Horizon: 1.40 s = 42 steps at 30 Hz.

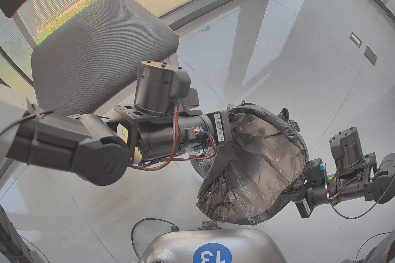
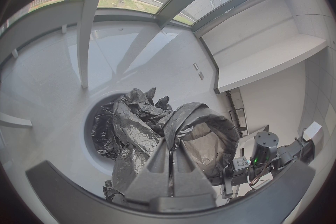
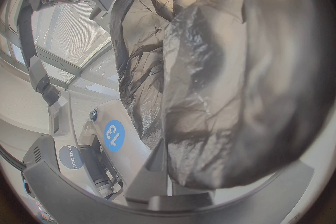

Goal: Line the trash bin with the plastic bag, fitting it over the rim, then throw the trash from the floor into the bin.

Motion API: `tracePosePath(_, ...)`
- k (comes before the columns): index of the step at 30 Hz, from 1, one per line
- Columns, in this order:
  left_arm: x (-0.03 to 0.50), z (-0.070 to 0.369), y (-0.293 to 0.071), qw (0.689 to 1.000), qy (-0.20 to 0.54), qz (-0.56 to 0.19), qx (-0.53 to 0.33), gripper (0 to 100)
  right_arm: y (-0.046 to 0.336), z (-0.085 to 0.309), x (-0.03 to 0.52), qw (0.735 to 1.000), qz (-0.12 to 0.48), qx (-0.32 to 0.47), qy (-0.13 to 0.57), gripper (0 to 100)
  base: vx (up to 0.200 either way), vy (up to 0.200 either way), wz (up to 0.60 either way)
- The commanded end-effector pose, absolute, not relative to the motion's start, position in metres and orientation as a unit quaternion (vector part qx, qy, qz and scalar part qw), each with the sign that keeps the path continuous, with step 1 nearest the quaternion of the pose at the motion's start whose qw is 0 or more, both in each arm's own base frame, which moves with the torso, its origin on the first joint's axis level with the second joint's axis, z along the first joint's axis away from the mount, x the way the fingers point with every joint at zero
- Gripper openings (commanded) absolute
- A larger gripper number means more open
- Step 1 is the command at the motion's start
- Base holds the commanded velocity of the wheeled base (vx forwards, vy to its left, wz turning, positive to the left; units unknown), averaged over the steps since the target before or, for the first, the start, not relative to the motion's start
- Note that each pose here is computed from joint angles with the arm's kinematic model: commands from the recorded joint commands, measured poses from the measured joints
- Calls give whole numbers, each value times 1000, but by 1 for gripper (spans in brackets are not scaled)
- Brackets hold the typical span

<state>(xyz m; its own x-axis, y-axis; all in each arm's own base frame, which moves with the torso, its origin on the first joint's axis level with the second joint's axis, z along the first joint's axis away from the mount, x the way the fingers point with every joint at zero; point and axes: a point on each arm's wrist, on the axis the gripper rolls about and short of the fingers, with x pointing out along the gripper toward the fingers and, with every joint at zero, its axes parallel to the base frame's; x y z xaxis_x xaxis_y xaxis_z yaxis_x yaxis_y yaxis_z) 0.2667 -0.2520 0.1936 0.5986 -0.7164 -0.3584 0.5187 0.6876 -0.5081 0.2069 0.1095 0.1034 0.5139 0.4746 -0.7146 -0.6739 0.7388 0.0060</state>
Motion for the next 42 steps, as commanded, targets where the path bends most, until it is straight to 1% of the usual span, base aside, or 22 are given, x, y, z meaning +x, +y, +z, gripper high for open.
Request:
tracePosePath(1, 286, 166, -256, 876, 306, -331, -173, 0, 113, 85, 218, 846, 330, -139, 394, 0, 0, 0, 0)
tracePosePath(4, 295, 151, -255, 876, 322, -316, -169, 0, 115, 73, 227, 838, 325, -139, 415, 0, 0, 0, 0)
tracePosePath(8, 304, 143, -254, 877, 327, -307, -169, 0, 116, 66, 240, 837, 318, -135, 424, 0, 0, 0, 0)
tracePosePath(13, 331, 147, -249, 888, 306, -291, -183, 0, 113, 65, 268, 851, 298, -124, 414, 0, 0, 0, 0)
tracePosePath(16, 351, 158, -237, 898, 279, -276, -197, 0, 108, 75, 292, 871, 280, -114, 387, 0, 0, 0, 0)
tracePosePath(21, 366, 174, -215, 909, 258, -252, -209, 0, 102, 90, 311, 891, 264, -105, 355, 0, 0, 0, 0)
tracePosePath(26, 367, 175, -202, 913, 261, -237, -207, 0, 101, 86, 320, 891, 260, -107, 357, 0, 0, 0, 0)
tracePosePath(28, 368, 174, -202, 912, 262, -236, -207, 0, 101, 83, 324, 890, 259, -109, 358, 0, 0, 0, 0)
tracePosePath(34, 368, 174, -205, 912, 260, -239, -207, 0, 99, 82, 344, 902, 245, -96, 341, 0, 0, 0, 0)
tracePosePath(42, 372, 177, -209, 913, 251, -241, -211, 0, 100, 87, 353, 913, 242, -91, 314, 0, 0, 0, 0)
